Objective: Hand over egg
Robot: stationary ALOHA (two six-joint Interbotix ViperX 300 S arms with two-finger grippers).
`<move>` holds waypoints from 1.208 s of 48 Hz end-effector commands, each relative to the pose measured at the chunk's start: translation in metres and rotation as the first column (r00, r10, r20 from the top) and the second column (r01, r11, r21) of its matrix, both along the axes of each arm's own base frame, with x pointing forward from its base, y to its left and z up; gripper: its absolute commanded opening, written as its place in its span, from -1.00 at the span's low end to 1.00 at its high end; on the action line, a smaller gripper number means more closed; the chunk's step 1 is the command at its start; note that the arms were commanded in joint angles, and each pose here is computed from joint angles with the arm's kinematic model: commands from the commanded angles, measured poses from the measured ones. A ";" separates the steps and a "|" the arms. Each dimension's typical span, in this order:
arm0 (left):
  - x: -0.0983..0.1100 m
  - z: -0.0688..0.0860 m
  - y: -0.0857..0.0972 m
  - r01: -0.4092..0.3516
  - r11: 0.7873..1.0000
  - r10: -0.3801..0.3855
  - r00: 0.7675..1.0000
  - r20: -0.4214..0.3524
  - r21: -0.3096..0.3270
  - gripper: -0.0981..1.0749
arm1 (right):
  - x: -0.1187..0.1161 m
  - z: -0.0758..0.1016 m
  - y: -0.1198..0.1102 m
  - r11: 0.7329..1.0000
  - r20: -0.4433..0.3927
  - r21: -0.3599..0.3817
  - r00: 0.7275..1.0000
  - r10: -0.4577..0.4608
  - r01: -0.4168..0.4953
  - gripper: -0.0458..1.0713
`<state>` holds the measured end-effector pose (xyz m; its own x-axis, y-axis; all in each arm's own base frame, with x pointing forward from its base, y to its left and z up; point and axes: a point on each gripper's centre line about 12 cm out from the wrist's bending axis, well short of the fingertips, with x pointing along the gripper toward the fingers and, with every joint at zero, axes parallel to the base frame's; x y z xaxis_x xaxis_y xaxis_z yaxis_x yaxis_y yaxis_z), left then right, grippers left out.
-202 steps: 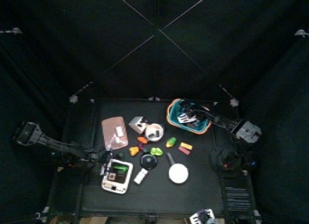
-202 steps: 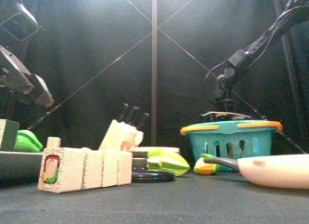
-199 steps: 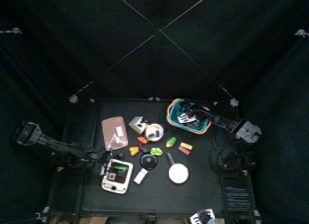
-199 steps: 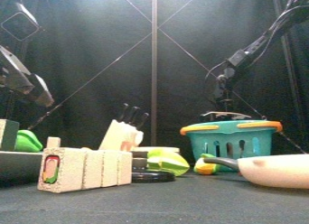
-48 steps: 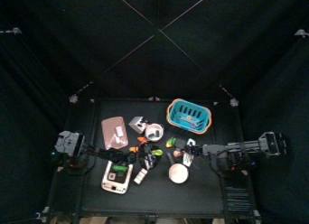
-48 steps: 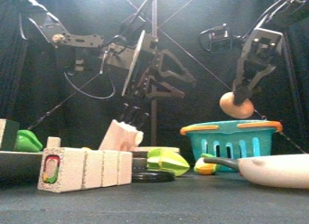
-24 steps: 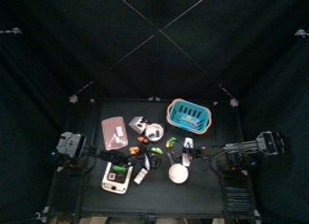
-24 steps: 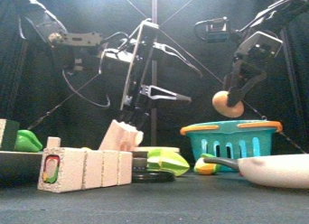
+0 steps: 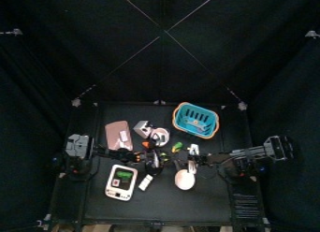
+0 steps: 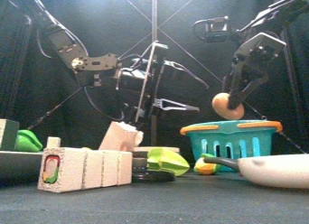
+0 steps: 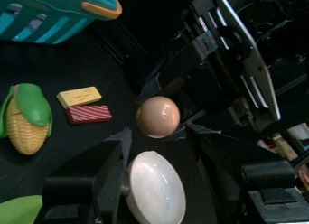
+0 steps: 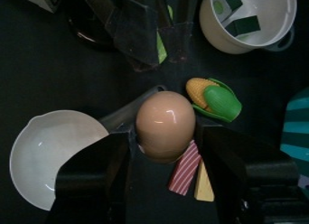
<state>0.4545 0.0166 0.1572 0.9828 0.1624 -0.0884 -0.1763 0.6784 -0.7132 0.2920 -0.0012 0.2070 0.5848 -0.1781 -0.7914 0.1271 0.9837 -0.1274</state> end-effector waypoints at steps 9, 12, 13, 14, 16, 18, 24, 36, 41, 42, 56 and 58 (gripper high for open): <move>0.020 0.010 -0.002 0.015 1.000 -0.015 1.000 -0.010 -0.012 0.66 | 0.010 0.007 0.003 1.000 0.023 -0.001 1.000 0.011 -0.011 0.36; 0.022 0.008 -0.003 0.019 1.000 -0.019 0.999 -0.029 -0.017 0.66 | 0.011 0.007 0.003 1.000 0.023 -0.002 1.000 0.013 -0.013 0.36; 0.023 0.008 -0.002 0.018 1.000 -0.019 0.999 -0.032 -0.018 0.66 | 0.012 0.007 0.003 1.000 0.021 -0.003 1.000 0.012 -0.012 0.36; 0.024 0.008 -0.003 0.021 1.000 -0.022 0.999 -0.036 -0.019 0.66 | 0.012 0.007 0.003 1.000 0.023 -0.002 1.000 0.013 -0.013 0.36; 0.026 0.007 -0.002 0.021 1.000 -0.022 0.999 -0.041 -0.019 0.66 | 0.013 0.007 0.003 1.000 0.023 -0.002 1.000 0.013 -0.013 0.36; 0.028 0.006 -0.003 0.025 0.999 -0.026 0.999 -0.048 -0.021 0.66 | 0.014 0.007 0.004 1.000 0.018 -0.002 1.000 0.011 -0.011 0.36; 0.033 0.003 -0.003 0.024 0.999 -0.025 0.998 -0.055 -0.024 0.66 | 0.016 0.007 0.004 1.000 0.018 -0.004 1.000 0.013 -0.013 0.36; 0.038 0.001 0.001 0.005 0.999 -0.007 0.999 -0.054 -0.038 0.66 | 0.017 0.008 0.005 1.000 0.021 -0.005 1.000 0.019 -0.018 0.36; 0.039 0.001 0.001 0.004 0.999 -0.006 0.999 -0.052 -0.041 0.66 | 0.017 0.009 0.006 1.000 0.024 -0.003 1.000 0.019 -0.019 0.36; 0.039 0.001 0.001 0.004 0.999 -0.006 0.999 -0.052 -0.041 0.66 | 0.018 0.009 0.006 1.000 0.024 -0.006 0.999 0.021 -0.021 0.36; 0.041 0.000 0.002 0.002 0.999 -0.004 0.999 -0.052 -0.041 0.64 | 0.018 0.009 0.007 1.000 0.023 -0.007 0.999 0.026 -0.025 0.36; 0.041 0.000 0.002 0.001 0.999 -0.003 0.999 -0.052 -0.041 0.64 | 0.018 0.009 0.007 1.000 0.023 -0.007 0.999 0.026 -0.025 0.36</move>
<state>0.4904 0.0151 0.1433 0.9720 0.1471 -0.1832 -0.2346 0.6507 -0.7222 0.3029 0.0023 0.2014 0.5677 -0.1773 -0.8039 0.1098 0.9841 -0.1396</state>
